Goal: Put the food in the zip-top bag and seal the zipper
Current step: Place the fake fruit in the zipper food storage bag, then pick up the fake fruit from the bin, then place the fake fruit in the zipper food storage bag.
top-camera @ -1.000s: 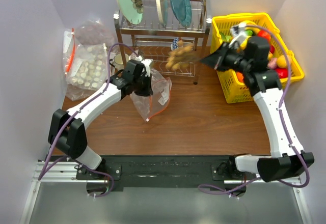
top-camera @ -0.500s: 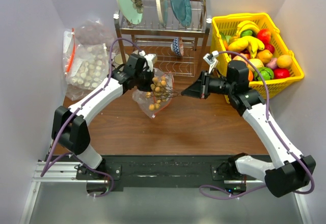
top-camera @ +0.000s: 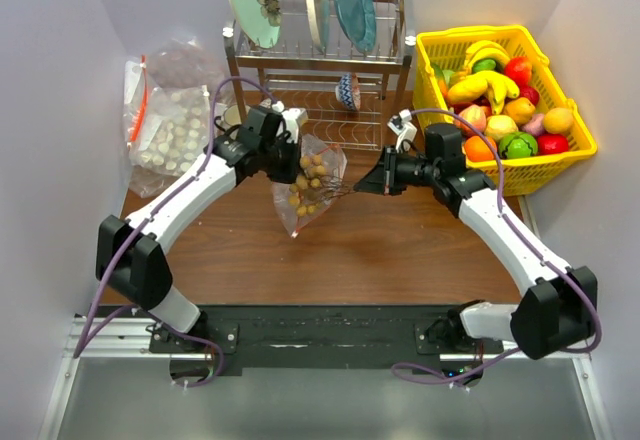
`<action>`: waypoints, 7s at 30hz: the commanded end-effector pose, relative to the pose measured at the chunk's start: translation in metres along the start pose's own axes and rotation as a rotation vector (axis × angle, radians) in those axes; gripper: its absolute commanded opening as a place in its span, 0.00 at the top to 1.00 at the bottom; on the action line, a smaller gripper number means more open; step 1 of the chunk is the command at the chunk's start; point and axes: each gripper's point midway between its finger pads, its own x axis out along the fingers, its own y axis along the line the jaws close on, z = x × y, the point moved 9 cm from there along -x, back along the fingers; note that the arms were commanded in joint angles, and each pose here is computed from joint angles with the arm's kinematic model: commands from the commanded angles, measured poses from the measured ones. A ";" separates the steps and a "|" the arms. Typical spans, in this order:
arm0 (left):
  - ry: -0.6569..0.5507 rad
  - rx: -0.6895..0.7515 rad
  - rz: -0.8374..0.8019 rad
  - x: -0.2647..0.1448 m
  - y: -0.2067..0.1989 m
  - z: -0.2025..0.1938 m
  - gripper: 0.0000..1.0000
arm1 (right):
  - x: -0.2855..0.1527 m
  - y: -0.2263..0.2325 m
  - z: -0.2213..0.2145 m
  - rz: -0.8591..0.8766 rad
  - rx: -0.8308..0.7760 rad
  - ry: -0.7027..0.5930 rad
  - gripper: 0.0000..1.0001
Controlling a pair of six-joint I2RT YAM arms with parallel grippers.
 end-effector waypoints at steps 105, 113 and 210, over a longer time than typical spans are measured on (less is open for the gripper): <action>-0.285 0.136 0.089 -0.051 -0.015 0.028 1.00 | -0.060 0.071 0.109 -0.591 -0.264 -0.334 0.48; -0.293 0.153 0.162 -0.069 -0.013 0.033 1.00 | -0.097 0.017 0.158 -0.763 -0.098 -0.467 0.49; -0.140 0.140 -0.043 -0.025 -0.027 0.041 1.00 | 0.042 0.028 0.040 -0.050 -0.105 -0.115 0.55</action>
